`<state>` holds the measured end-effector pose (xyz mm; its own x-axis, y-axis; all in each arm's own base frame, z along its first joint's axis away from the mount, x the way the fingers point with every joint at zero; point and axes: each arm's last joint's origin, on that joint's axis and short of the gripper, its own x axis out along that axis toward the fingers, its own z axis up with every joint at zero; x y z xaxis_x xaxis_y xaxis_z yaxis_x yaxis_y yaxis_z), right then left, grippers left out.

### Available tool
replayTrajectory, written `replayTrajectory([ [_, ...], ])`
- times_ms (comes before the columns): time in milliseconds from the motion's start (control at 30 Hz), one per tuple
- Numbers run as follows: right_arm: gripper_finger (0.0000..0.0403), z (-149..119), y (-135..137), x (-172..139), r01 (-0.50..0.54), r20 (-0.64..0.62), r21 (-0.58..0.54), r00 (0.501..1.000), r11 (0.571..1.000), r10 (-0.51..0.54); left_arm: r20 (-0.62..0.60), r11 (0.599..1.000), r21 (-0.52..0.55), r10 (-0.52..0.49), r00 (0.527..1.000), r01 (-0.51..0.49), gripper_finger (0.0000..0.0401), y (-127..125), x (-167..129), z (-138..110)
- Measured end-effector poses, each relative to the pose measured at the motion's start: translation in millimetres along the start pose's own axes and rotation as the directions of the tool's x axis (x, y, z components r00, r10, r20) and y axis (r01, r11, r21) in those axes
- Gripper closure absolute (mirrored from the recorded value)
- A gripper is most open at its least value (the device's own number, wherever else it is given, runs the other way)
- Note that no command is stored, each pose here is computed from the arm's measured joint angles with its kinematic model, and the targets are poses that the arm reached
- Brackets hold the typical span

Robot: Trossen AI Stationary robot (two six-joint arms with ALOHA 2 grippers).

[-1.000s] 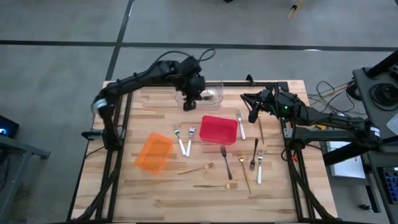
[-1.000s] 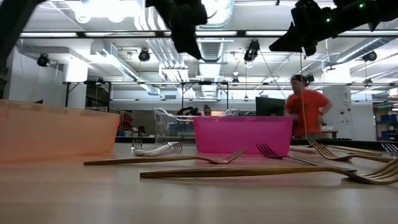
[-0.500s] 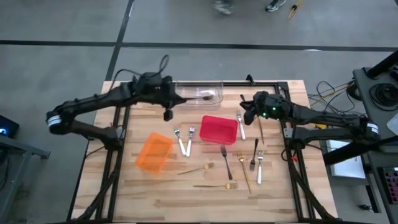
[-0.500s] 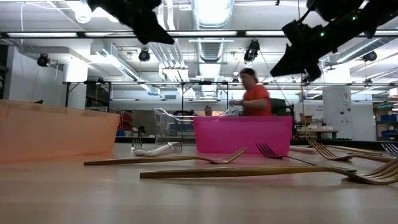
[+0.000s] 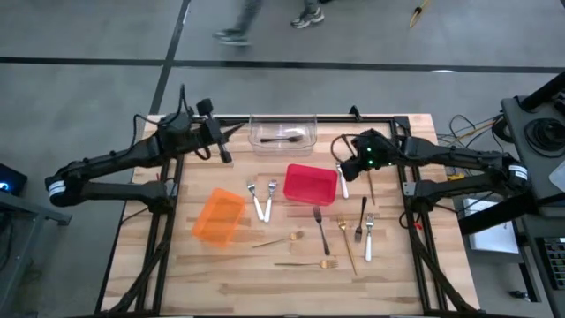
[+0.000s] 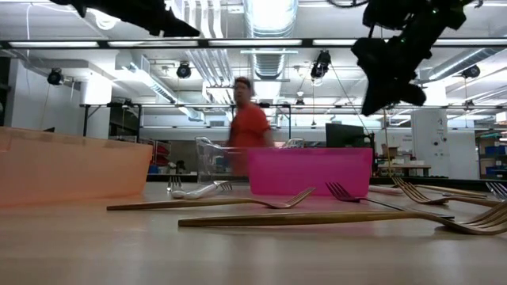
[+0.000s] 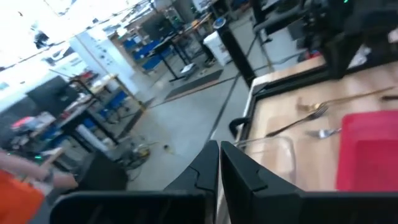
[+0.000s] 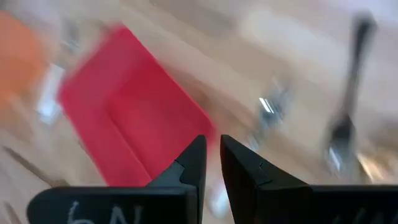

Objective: Sort silverware by color (type)
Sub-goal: Put the white fork into the red bin

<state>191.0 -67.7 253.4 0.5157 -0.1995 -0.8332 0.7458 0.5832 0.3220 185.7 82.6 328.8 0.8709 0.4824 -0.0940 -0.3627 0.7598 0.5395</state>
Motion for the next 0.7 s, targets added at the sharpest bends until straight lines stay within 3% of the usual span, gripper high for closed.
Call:
replayTrajectory([
  [167,0.0365,-2,-1,-7,0.176,-0.208,0.071,0.965,0.982,-0.158,-0.037,0.998,0.043,0.047,0.998,-0.045,0.0401,1,1,-2],
  [333,0.0365,-1,-1,-9,0.298,-0.338,0.113,0.909,0.948,-0.245,-0.092,0.995,0.065,0.076,0.993,-0.070,0.0401,-1,8,-7],
  [567,0.0365,-6,5,-2,0.288,-0.509,0.227,0.849,0.930,-0.139,-0.192,0.993,0.085,0.102,0.976,-0.087,0.0401,-7,22,-18],
  [700,0.0365,-15,13,0,0.303,-0.555,0.239,0.822,0.923,-0.126,-0.275,0.984,0.105,0.167,0.947,-0.144,0.0401,-7,24,-24],
])
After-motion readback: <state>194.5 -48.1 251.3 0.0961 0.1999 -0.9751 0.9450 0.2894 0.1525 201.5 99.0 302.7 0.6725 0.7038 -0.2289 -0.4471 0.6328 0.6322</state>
